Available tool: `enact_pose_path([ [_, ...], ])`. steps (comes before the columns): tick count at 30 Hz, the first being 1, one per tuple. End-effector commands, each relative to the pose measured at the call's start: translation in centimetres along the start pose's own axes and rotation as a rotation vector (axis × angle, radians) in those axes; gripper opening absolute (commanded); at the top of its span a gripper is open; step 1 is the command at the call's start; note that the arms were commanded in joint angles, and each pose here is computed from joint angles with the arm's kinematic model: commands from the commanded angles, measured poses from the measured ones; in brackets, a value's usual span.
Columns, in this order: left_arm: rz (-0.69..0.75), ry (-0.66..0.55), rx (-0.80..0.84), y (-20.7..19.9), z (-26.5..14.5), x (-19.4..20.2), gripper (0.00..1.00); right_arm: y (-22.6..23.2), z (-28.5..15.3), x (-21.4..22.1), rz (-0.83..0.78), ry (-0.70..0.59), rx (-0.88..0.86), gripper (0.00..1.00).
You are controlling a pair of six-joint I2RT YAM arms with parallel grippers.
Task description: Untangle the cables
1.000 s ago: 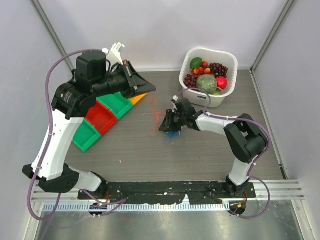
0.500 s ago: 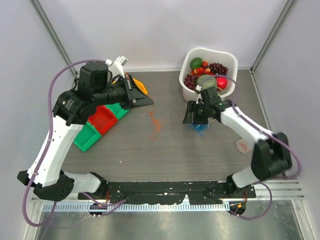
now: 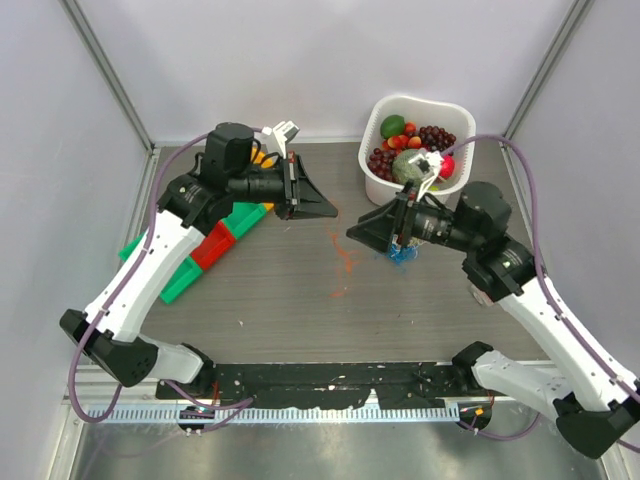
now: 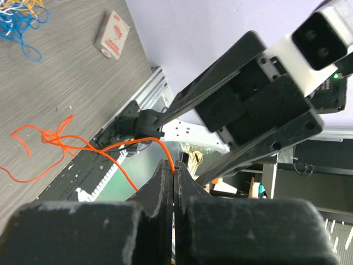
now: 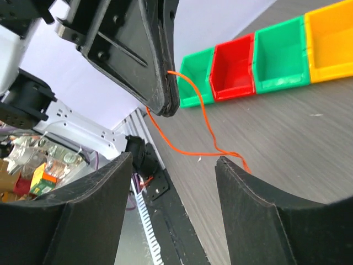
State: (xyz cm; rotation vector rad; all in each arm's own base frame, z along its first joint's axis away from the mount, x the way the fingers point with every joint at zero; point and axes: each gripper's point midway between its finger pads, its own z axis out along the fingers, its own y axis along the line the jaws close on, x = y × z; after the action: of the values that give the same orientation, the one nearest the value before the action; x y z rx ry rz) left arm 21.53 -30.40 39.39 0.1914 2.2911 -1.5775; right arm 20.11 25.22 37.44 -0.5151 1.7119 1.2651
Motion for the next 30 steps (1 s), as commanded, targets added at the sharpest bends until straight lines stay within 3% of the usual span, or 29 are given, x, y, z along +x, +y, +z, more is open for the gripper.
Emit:
enact_pose_path([
  [1,0.035,0.002,0.162,-3.3,-0.4,-0.5,0.0,0.5,2.6,0.2,-0.017,0.004,0.003,0.65],
  [10,0.016,0.028,0.163,-2.8,-0.3,0.2,0.0,-0.9,3.5,-1.0,-0.033,-0.082,0.109,0.59],
  [20,0.012,0.006,0.128,-1.7,0.0,0.0,0.0,0.6,-0.1,-0.7,-0.11,-0.045,0.126,0.7],
  [30,-0.017,0.019,0.164,-2.1,-0.2,0.6,0.0,-0.7,2.4,-2.0,-0.125,-0.071,0.145,0.68],
])
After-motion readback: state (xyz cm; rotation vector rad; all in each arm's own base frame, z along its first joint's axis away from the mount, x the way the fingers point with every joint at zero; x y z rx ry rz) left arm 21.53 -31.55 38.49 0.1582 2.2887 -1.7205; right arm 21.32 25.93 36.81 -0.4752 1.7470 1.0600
